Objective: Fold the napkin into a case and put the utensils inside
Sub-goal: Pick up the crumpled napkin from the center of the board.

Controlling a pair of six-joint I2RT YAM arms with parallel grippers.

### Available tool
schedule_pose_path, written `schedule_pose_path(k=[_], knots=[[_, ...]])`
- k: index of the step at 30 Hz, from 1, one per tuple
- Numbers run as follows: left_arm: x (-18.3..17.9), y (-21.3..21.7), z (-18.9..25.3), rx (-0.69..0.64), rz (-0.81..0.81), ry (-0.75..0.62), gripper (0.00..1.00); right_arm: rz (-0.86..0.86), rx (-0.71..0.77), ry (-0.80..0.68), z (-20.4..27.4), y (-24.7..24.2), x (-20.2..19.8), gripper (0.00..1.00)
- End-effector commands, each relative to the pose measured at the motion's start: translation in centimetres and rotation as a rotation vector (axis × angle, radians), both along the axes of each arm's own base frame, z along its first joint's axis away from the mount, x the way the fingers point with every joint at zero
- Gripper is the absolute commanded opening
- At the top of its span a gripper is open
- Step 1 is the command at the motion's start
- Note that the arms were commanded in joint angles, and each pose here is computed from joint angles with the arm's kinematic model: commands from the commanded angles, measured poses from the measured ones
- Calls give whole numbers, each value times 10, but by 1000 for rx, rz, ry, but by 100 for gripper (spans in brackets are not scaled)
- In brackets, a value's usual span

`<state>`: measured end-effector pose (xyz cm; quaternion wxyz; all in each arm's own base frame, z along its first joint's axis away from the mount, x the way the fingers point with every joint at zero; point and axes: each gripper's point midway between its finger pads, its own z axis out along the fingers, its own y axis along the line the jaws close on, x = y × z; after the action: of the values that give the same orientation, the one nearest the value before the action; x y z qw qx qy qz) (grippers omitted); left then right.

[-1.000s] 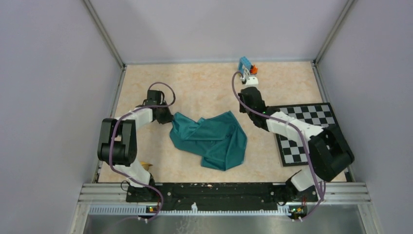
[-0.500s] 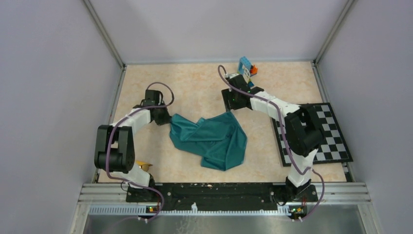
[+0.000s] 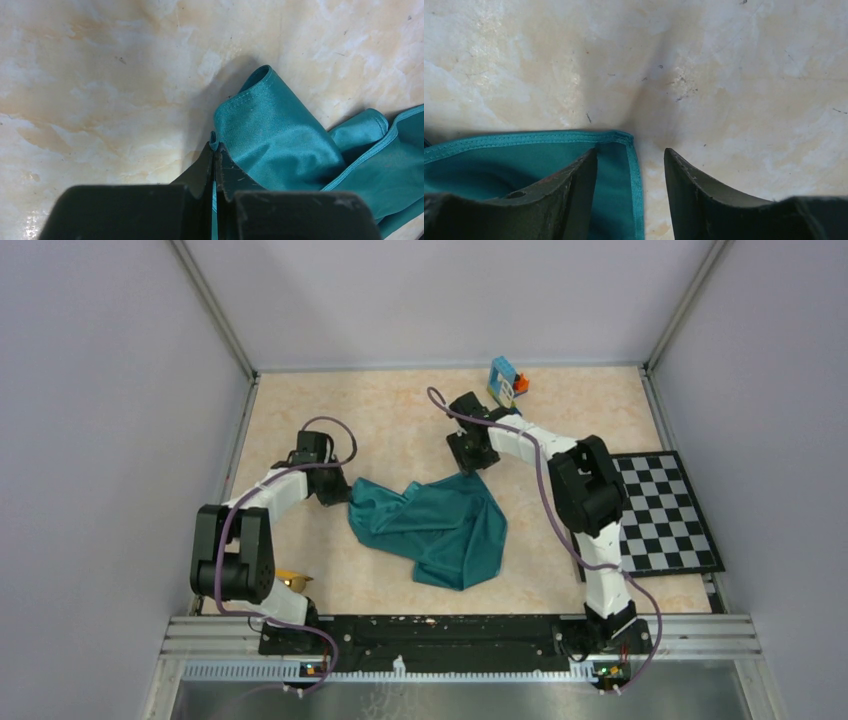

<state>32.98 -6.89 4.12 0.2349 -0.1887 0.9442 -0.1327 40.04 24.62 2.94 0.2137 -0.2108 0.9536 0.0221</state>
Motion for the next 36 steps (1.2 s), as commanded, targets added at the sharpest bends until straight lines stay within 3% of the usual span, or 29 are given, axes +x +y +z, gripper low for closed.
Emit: schedule_pose_path(k=[1, 5, 10, 11, 16, 22, 29, 36], knots=[[1, -4, 15, -23, -9, -48, 0, 32, -51, 18, -5, 8, -3, 52], [-1, -3, 19, -20, -7, -54, 0, 11, -62, 69, -35, 10, -14, 40], [-2, 0, 30, -2, -6, -75, 0, -23, -41, 36, -46, 10, -11, 2], [-3, 1, 33, 2, -3, -78, 0, -28, -39, 6, -43, 10, -6, 0], [-5, 10, 58, 28, 50, -118, 0, -107, 4, -266, 25, 4, 30, 0], [-7, 25, 132, 59, 142, -277, 0, -91, 303, -644, 180, 1, 17, 0], [-31, 21, 260, -35, 161, -597, 0, 6, 615, -911, 316, -16, -51, 0], [-102, 11, 406, -167, 96, -1000, 0, 238, 954, -1102, 428, -30, -156, 0]])
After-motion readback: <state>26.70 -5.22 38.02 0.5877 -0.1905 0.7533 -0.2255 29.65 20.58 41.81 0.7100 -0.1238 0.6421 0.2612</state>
